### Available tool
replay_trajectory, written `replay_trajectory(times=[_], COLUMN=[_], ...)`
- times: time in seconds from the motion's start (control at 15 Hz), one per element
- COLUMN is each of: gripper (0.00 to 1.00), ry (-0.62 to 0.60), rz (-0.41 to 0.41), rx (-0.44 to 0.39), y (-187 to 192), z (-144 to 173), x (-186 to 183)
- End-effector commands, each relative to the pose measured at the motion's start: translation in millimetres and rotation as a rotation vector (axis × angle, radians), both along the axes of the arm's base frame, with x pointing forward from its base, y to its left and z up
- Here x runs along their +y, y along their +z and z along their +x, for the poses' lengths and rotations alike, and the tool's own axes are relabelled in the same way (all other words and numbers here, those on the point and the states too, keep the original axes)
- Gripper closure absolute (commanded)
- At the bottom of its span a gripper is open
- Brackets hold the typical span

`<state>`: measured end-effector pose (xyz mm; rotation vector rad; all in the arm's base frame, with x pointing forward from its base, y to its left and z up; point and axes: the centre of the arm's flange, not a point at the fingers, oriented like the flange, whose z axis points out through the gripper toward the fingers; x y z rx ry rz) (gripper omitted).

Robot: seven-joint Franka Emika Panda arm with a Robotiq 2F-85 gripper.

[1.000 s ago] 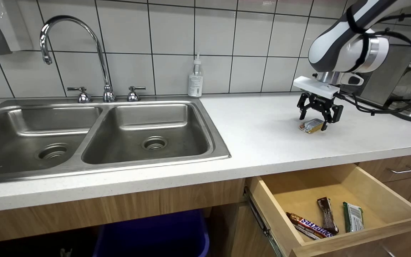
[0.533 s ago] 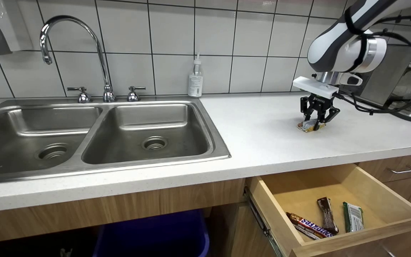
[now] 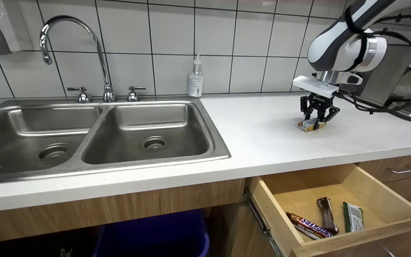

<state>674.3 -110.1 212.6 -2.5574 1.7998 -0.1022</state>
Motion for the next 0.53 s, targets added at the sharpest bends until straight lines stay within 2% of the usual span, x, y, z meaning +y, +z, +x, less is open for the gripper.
replay_trajectory(times=[0.0, 0.47], gripper=[0.83, 0.83], ry=[0.020, 0.067], rz=[0.024, 0.021], rx=[-0.010, 0.001], y=[21, 36], z=[-19, -61], x=[2, 18])
